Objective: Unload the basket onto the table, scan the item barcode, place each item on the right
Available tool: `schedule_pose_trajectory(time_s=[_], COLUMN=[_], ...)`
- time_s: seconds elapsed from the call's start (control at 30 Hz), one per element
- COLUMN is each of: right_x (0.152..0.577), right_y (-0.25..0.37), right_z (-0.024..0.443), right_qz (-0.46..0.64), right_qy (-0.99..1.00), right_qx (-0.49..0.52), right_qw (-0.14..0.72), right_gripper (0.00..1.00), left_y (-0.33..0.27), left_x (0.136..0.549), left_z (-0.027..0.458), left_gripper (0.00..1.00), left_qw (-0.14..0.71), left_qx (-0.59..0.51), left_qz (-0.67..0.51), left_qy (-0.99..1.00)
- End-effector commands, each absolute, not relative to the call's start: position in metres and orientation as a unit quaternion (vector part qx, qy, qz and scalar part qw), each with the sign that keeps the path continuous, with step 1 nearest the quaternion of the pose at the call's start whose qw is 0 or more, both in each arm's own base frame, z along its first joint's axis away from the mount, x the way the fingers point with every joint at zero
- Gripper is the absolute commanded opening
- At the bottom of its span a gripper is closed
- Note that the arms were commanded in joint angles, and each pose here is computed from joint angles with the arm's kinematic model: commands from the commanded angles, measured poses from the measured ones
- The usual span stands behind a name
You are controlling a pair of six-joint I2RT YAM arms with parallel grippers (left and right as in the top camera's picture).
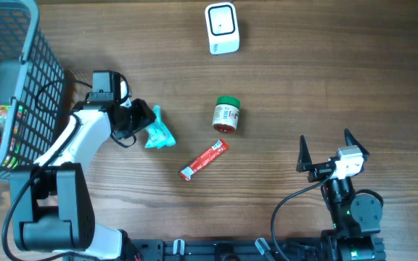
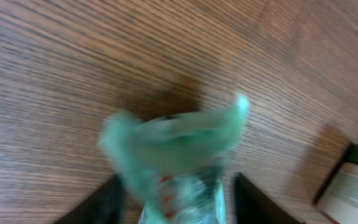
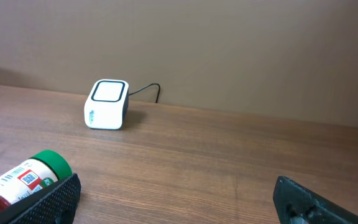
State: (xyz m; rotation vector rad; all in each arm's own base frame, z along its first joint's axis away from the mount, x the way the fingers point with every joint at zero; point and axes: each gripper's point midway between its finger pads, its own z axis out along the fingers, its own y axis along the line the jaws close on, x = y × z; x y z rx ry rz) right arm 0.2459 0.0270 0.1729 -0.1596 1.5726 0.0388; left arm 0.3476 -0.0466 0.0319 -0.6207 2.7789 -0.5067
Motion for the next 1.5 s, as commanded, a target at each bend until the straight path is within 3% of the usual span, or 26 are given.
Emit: schedule_pose_trajectory(time_s=[0.0, 0.37, 0.6, 0.67, 0.73, 0.97, 1.23, 1.47], right_x=[0.246, 0.246, 0.246, 0.246, 0.246, 0.246, 0.246, 0.246], right_y=[0.024, 0.024, 0.024, 0.024, 0.024, 0.024, 0.024, 0.024], right_z=[0.174, 0.174, 0.174, 0.174, 0.174, 0.174, 0.174, 0.174], right_qz=[0.011, 0.011, 0.011, 0.011, 0.011, 0.011, 0.012, 0.011], right_qy=[0.705, 0.705, 0.705, 0.705, 0.705, 0.705, 0.705, 0.705], right_qx=[-0.067, -0.067, -0.067, -0.067, -0.067, -0.067, -0.066, -0.067], right_qw=[0.706, 0.706, 0.706, 0.706, 0.706, 0.706, 0.706, 0.706], right_gripper=[1.0, 1.0, 1.0, 1.0, 1.0, 1.0, 1.0, 1.0], left_y=[-0.051, -0.042, -0.044, -0.046, -0.048, -0.044, 0.008, 0.02], left_x=[0.346, 0.328, 0.33, 0.33, 0.329, 0.348, 0.333, 0.306], left_z=[0.029, 0.008, 0.006, 0.006, 0.005, 0.045, 0.122, 0.116], left_gripper=[0.49, 0.47, 0.29, 0.2, 0.04, 0.04, 0.04, 0.04], left_qw=[0.112, 0.1, 0.11, 0.109, 0.107, 0.148, 0.203, 0.159], left_qx=[-0.235, -0.244, -0.24, -0.237, -0.233, -0.223, -0.224, -0.163], left_qz=[-0.195, -0.164, -0.168, -0.168, -0.168, -0.159, 0.06, 0.219], left_qy=[0.946, 0.951, 0.95, 0.951, 0.952, 0.95, 0.951, 0.949])
